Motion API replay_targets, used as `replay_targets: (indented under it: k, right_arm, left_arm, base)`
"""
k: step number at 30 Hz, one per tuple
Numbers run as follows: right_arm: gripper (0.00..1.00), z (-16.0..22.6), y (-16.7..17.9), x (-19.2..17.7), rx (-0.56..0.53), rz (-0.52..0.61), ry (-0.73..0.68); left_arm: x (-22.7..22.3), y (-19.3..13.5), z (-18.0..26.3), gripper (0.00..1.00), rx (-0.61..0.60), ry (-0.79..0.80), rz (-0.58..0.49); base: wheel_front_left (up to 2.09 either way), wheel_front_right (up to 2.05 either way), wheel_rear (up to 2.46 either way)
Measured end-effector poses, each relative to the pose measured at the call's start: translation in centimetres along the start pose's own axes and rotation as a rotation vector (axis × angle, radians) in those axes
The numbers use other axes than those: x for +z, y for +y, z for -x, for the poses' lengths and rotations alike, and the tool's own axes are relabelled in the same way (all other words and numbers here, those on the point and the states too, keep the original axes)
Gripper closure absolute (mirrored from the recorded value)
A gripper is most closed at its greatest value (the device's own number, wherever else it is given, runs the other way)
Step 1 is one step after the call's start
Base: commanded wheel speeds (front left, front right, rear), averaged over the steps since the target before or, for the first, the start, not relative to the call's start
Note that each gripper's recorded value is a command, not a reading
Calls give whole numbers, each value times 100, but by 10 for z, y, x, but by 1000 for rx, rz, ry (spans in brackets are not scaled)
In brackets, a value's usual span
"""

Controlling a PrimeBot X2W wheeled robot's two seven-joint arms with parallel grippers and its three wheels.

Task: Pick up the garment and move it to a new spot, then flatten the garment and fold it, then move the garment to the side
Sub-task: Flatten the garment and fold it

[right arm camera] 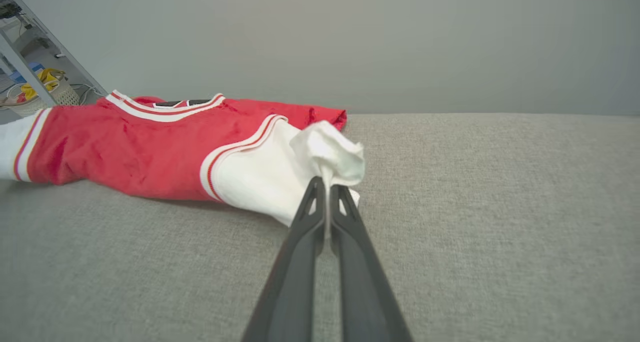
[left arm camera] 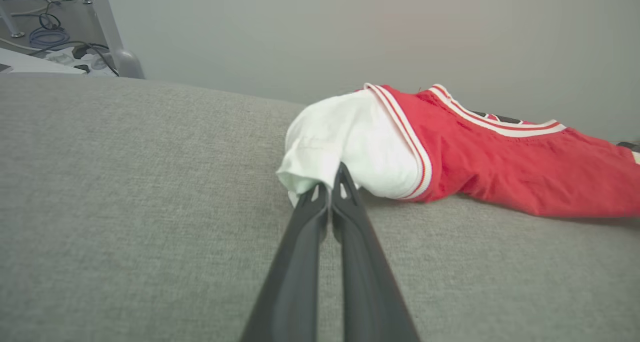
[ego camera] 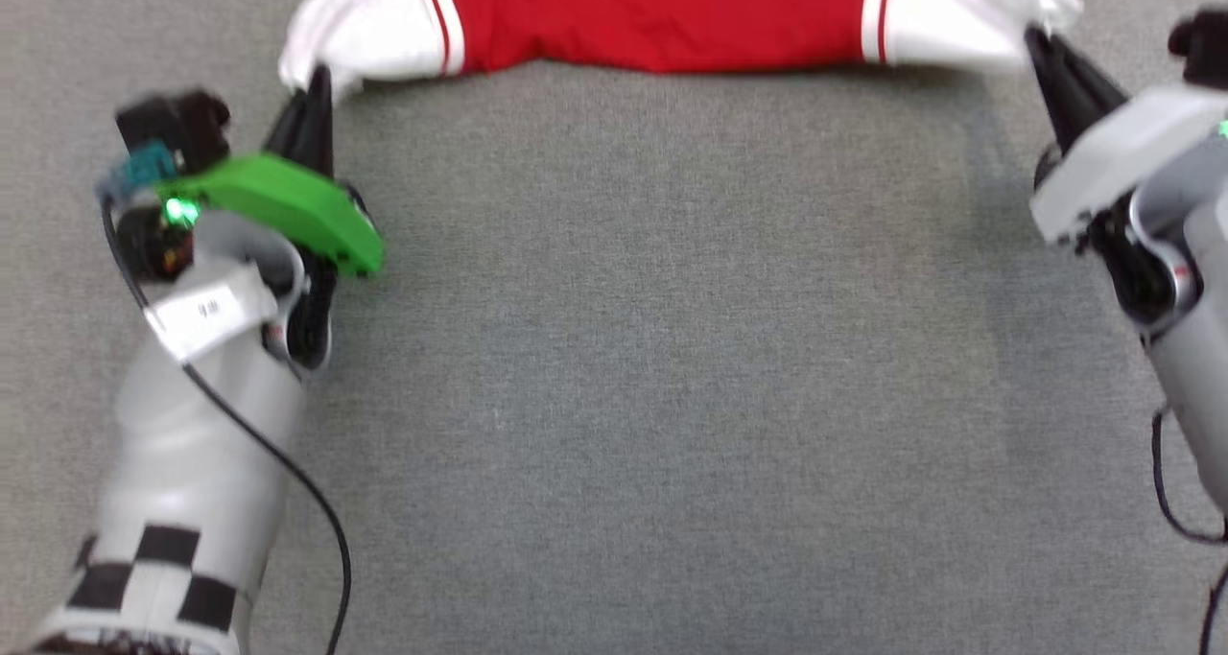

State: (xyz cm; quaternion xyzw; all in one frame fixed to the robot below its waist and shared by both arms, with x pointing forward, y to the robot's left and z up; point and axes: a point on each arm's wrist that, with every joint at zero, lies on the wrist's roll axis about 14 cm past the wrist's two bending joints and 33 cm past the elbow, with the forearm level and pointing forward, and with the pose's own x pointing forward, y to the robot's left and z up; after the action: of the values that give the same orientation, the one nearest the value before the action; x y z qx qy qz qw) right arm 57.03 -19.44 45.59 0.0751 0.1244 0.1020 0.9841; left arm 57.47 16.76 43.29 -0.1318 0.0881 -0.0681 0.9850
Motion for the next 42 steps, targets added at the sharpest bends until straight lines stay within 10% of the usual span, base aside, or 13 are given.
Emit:
replay_targets:
  k: [29, 42]
  right_arm:
    - [100, 239, 5, -104, -216, -265, 134]
    - [91, 279, 25, -151, -268, -272, 261]
  left_arm:
    - [-59, 2, 235, 100, 124, 69, 27]
    - [-76, -2, 275, 100, 191, 91, 23]
  base:
    - [0, 0, 0]
    - [0, 0, 0]
